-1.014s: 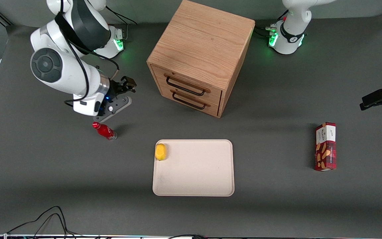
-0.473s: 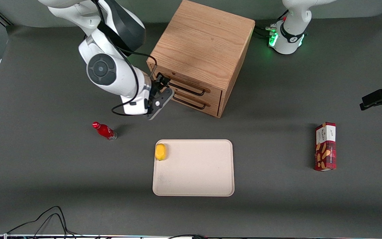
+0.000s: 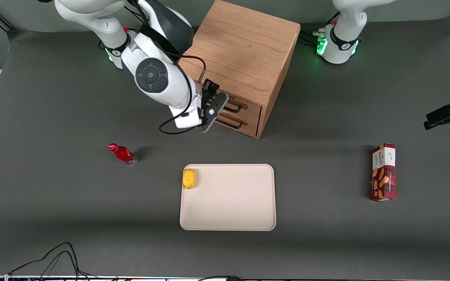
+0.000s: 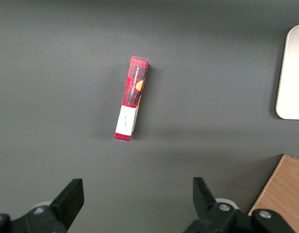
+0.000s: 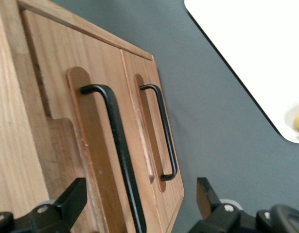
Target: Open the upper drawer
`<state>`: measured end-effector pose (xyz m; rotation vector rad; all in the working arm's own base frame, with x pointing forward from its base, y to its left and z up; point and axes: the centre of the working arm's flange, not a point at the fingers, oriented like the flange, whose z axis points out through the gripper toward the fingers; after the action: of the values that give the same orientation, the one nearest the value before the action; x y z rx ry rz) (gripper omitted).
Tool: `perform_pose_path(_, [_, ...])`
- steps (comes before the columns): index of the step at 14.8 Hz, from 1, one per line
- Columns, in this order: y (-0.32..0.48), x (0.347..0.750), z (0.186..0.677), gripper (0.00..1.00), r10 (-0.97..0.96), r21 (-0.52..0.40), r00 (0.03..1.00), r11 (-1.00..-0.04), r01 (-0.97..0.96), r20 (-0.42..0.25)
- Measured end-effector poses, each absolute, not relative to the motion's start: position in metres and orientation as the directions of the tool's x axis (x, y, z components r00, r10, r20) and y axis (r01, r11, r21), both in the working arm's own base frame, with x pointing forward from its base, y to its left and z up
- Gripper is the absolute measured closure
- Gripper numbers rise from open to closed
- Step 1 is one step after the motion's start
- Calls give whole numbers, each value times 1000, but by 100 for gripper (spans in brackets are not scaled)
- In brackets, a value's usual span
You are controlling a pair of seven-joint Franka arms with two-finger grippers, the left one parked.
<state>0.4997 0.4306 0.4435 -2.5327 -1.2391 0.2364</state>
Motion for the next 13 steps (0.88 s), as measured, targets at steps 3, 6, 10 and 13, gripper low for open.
perform_pose_path(3, [436, 500, 436, 0, 817, -350, 576, -537, 768, 11])
perform_pose_path(6, [435, 504, 429, 0, 834, -353, 551, -509, 785, 25])
perform_pose_path(10, [434, 506, 421, 0, 835, -359, 549, -507, 783, 18])
perform_pose_path(13, [434, 508, 416, 0, 837, -357, 547, -506, 785, 15])
